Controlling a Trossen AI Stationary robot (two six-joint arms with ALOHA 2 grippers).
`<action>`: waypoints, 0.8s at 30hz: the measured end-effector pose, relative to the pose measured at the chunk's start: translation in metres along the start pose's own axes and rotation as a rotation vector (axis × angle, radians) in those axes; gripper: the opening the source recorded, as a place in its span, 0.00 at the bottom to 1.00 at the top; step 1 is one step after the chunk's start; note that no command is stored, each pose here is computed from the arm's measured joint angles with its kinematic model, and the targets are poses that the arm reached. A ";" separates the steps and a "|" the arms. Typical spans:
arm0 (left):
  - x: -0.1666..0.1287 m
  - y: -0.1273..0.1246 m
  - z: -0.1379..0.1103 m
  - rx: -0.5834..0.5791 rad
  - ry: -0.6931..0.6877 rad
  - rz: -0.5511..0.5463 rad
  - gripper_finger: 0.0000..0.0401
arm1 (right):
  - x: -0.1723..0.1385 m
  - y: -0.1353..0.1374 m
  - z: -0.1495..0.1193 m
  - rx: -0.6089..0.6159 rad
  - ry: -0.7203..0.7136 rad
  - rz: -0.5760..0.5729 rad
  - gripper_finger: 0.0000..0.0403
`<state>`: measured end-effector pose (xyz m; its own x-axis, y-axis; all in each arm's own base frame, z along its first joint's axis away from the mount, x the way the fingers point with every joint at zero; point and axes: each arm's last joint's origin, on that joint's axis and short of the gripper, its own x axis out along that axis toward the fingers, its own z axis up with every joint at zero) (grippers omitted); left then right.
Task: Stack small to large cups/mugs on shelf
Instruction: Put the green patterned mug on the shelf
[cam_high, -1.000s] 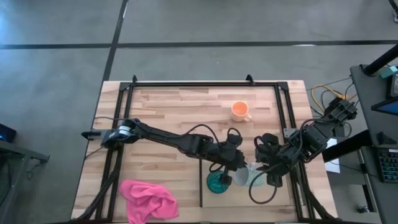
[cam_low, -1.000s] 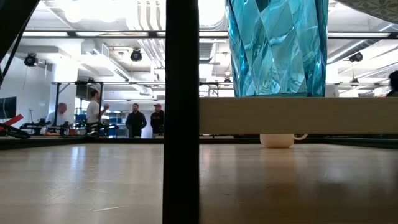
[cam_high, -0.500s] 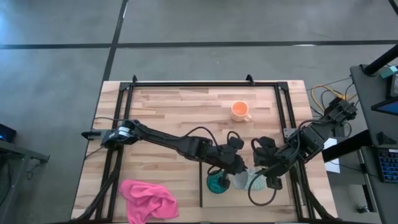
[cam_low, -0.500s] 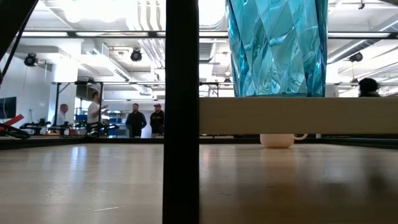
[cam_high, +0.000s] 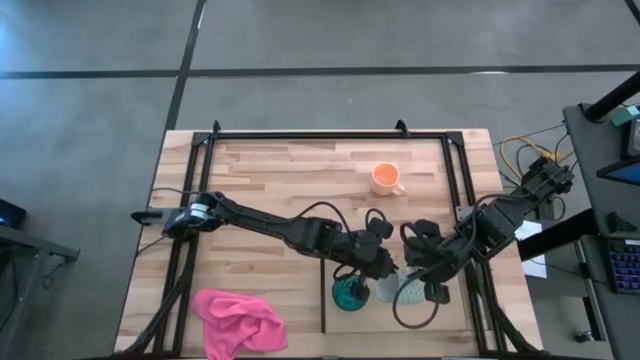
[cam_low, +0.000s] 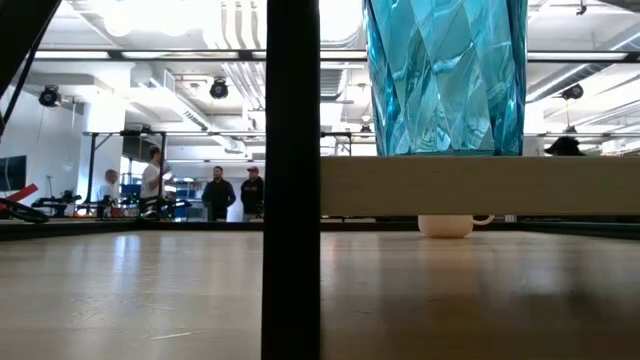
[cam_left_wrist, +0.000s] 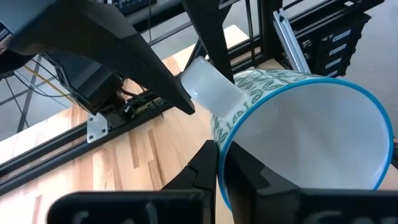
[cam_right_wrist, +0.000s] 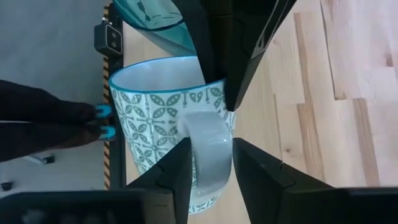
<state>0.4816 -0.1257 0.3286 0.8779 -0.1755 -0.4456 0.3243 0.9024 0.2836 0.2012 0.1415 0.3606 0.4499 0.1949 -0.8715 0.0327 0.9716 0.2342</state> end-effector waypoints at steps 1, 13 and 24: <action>0.000 0.000 0.000 0.000 0.000 0.000 0.00 | 0.000 -0.001 0.001 0.003 -0.001 -0.002 0.27; 0.003 0.001 -0.007 -0.005 0.019 0.005 0.00 | 0.002 -0.006 0.005 0.013 -0.003 -0.014 0.18; 0.003 0.006 -0.009 -0.010 0.031 0.012 0.02 | 0.006 -0.007 0.003 0.041 0.005 -0.025 0.16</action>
<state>0.4833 -0.1173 0.3210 0.8703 -0.1527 -0.4683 0.3102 0.9084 0.2803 0.2069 0.1351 0.3547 0.4437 0.1713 -0.8796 0.0804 0.9700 0.2294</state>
